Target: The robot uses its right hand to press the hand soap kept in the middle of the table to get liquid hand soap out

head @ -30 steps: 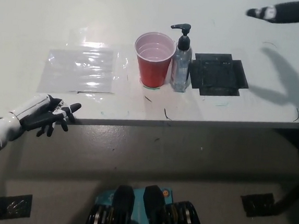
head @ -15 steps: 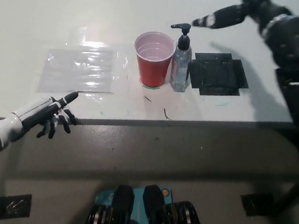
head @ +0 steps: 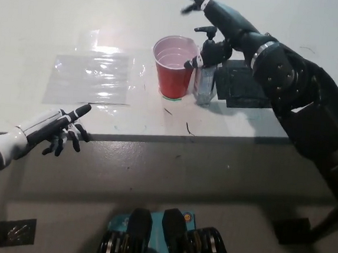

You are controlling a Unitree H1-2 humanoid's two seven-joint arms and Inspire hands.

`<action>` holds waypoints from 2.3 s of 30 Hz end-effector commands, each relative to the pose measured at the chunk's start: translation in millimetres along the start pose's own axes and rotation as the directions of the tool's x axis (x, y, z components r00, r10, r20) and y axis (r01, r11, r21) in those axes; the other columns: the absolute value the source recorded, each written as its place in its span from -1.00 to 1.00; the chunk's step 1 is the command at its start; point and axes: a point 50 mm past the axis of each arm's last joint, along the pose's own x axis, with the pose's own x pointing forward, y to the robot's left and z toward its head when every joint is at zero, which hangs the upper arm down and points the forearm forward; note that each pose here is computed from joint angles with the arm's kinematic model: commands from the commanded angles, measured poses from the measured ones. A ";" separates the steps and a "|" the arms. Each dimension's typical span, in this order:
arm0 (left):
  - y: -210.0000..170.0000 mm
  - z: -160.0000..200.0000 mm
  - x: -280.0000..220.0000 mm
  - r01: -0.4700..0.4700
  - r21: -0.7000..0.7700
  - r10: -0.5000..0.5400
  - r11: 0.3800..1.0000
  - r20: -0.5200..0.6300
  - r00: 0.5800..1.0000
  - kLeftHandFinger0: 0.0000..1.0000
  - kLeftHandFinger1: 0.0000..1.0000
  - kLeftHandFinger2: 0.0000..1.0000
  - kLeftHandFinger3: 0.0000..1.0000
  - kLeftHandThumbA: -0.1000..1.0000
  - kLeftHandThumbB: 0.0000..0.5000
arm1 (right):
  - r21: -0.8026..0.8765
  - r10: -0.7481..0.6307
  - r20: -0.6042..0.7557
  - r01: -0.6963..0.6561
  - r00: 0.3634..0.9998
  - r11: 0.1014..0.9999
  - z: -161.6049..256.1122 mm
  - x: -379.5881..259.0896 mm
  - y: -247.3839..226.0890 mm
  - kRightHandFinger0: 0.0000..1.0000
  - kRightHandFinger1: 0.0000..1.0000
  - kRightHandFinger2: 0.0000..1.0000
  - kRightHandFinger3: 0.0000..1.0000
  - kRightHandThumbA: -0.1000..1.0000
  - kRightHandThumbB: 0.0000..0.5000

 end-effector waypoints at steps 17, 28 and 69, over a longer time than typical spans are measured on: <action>23.8 22.9 -3.4 -0.013 0.063 0.011 0.998 0.032 0.999 -0.86 -0.71 -0.32 0.28 1.00 -0.29 | -0.138 0.025 0.035 -0.020 0.999 0.990 -21.1 -13.2 -3.1 1.00 1.00 1.00 1.00 1.00 0.33; 33.0 32.3 -1.2 0.003 0.107 -0.008 0.994 0.046 0.999 -0.72 -0.59 -0.23 0.30 1.00 -0.30 | -0.249 0.098 -0.039 -0.105 0.994 0.963 -37.7 -17.2 28.8 1.00 1.00 1.00 1.00 1.00 0.52; 47.2 60.3 5.8 0.011 0.176 -0.028 0.984 0.097 0.995 -0.76 -0.63 -0.27 0.18 1.00 -0.26 | -0.536 0.160 -0.134 -0.207 0.978 0.819 -70.2 -35.2 79.2 1.00 1.00 1.00 1.00 1.00 1.00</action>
